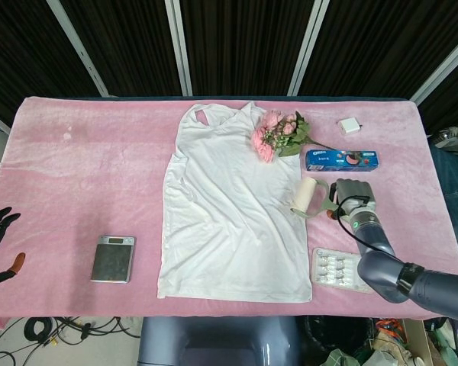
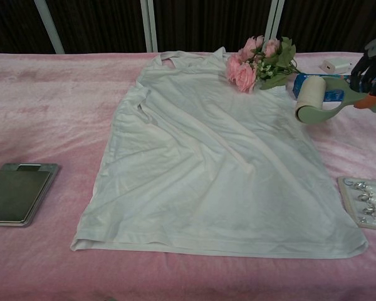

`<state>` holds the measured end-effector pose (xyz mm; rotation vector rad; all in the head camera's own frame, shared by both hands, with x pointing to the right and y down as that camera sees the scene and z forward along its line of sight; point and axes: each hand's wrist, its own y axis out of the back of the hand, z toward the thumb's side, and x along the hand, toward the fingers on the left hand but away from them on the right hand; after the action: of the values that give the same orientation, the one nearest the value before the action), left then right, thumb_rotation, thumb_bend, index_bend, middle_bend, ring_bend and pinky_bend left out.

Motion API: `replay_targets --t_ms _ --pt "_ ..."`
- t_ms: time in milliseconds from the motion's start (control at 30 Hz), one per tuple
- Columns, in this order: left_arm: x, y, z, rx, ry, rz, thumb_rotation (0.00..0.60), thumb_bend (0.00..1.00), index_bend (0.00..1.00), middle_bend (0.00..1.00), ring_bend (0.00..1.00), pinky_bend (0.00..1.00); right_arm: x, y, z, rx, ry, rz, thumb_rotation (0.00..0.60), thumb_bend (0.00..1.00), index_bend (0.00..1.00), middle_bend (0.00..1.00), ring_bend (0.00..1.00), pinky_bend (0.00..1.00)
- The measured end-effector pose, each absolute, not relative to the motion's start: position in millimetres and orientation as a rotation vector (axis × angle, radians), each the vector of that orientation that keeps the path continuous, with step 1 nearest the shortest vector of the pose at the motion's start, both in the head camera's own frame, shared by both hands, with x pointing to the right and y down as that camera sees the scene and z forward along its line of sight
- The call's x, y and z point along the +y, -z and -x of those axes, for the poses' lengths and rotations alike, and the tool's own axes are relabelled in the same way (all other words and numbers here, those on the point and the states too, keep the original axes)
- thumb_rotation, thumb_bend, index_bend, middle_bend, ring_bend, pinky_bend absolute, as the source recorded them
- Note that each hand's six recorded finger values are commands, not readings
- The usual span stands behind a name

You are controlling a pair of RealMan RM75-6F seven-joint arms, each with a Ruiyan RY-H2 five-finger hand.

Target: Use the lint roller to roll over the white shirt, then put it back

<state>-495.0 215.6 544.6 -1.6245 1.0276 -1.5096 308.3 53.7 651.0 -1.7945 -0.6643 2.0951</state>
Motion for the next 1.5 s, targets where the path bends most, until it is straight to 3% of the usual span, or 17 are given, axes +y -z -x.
replay_targets --t_ms 367,700,867,1000,1133,1333,1500 --pt "216 -545 494 1.024 1.511 1.618 0.6 0.37 0.14 0.08 0.03 0.16 56 -662 -357 -0.707 -2.164 1.737 0.6 0.68 0.76 0.65 0.62 0.52" --pt "216 -545 495 1.021 1.512 1.615 0.6 0.37 0.14 0.08 0.03 0.16 60 -684 -358 -0.701 -2.124 1.784 0.6 0.68 0.76 0.64 0.62 0.52" --pt "216 -545 495 1.023 1.512 1.614 0.6 0.37 0.14 0.08 0.03 0.16 61 -691 -359 -0.723 -2.115 1.805 0.6 0.68 0.74 0.59 0.57 0.5" --pt "216 -545 495 1.025 1.513 1.613 0.6 0.37 0.14 0.08 0.03 0.16 63 -695 -359 -0.729 -2.113 1.822 0.6 0.59 0.62 0.5 0.47 0.45" --pt "217 -545 495 1.022 1.513 1.615 0.6 0.37 0.14 0.08 0.03 0.16 67 -697 -360 -0.704 -2.12 1.838 0.6 0.42 0.38 0.34 0.32 0.35" --pt "216 -544 495 1.031 1.513 1.61 0.6 0.37 0.14 0.08 0.03 0.16 76 -700 -364 -0.665 -2.147 1.845 0.6 0.28 0.07 0.11 0.14 0.24" --pt "217 -544 496 1.032 1.513 1.609 0.6 0.37 0.14 0.08 0.03 0.16 81 -701 -364 -0.642 -2.171 1.852 0.6 0.21 0.0 0.02 0.09 0.22"
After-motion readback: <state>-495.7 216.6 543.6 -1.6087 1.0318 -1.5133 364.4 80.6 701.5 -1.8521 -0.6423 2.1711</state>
